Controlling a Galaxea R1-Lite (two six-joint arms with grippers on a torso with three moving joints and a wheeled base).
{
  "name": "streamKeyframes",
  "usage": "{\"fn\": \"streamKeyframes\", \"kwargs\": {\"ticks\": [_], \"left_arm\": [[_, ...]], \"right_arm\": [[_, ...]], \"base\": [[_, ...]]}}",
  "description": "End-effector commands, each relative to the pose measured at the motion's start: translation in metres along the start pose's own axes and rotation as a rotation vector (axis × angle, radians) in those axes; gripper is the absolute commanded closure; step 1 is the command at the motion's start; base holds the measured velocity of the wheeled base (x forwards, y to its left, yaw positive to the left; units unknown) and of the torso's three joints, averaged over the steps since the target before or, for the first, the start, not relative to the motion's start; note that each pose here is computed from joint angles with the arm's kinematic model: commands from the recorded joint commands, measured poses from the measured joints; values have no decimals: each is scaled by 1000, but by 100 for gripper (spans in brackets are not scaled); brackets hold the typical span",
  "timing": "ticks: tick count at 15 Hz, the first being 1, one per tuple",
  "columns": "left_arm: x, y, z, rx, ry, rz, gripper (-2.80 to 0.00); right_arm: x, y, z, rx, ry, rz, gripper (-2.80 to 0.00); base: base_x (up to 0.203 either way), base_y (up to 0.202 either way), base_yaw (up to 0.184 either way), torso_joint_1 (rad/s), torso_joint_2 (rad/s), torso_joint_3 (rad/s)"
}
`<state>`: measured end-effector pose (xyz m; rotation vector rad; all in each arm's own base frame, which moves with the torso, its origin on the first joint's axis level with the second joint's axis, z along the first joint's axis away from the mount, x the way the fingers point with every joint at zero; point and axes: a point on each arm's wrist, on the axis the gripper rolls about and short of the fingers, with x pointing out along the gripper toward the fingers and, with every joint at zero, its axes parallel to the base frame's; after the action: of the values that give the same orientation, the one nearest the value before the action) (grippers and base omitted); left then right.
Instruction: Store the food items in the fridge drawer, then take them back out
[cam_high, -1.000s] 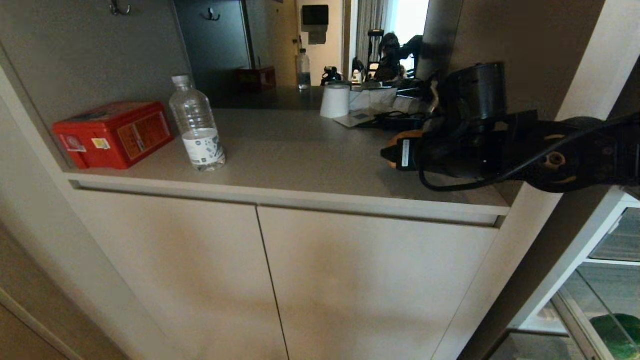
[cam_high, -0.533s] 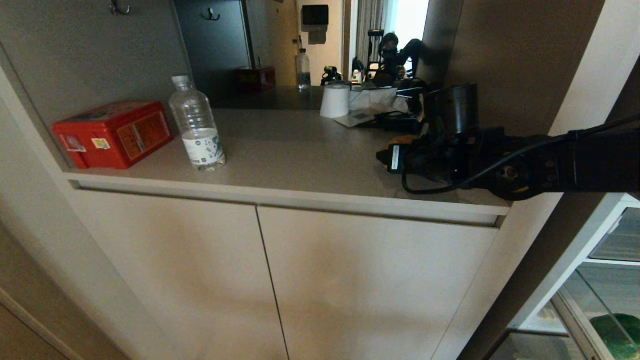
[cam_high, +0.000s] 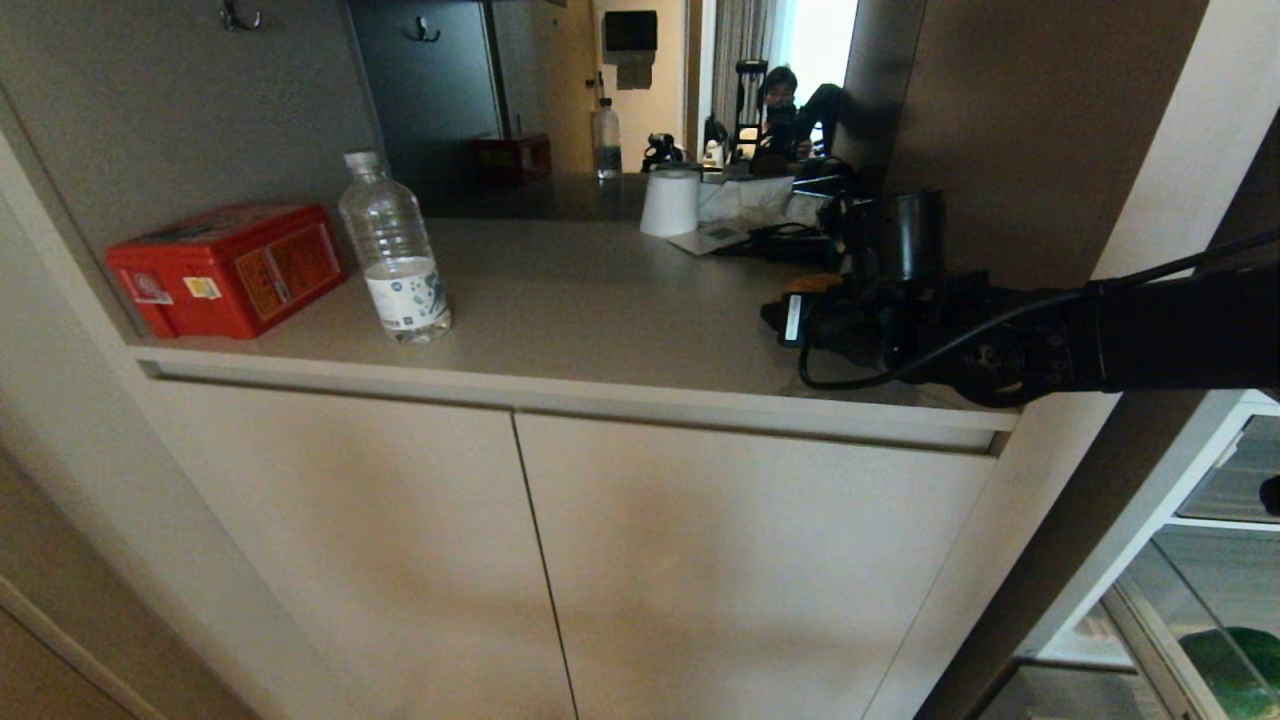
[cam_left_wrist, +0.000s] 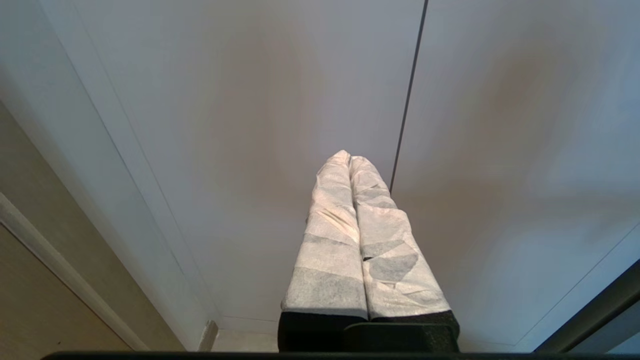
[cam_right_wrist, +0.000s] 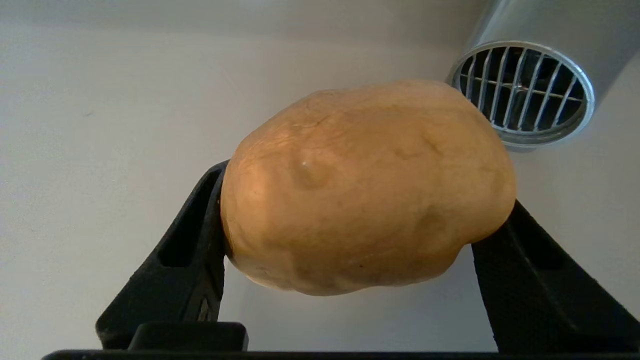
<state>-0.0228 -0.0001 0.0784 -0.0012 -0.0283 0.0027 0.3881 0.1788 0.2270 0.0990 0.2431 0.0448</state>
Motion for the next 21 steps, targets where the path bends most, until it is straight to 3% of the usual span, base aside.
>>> {"fn": "streamKeyframes", "kwargs": {"ticks": [1,2,3,21], "left_arm": [[1,0,-3,0,11,0,0],[1,0,-3,0,11,0,0],[1,0,-3,0,11,0,0],[1,0,-3,0,11,0,0]], "right_arm": [[3,-2,-2,-2,7,-10,0],[3,-2,-2,-1,7,-10,0],[2,-2,-2,0,6,-10,-280],[-8,-7,5,-1,-27,-87,-280]], "base": [[0,0,0,0,0,0],[0,0,0,0,0,0],[0,0,0,0,0,0],[0,0,0,0,0,0]]}}
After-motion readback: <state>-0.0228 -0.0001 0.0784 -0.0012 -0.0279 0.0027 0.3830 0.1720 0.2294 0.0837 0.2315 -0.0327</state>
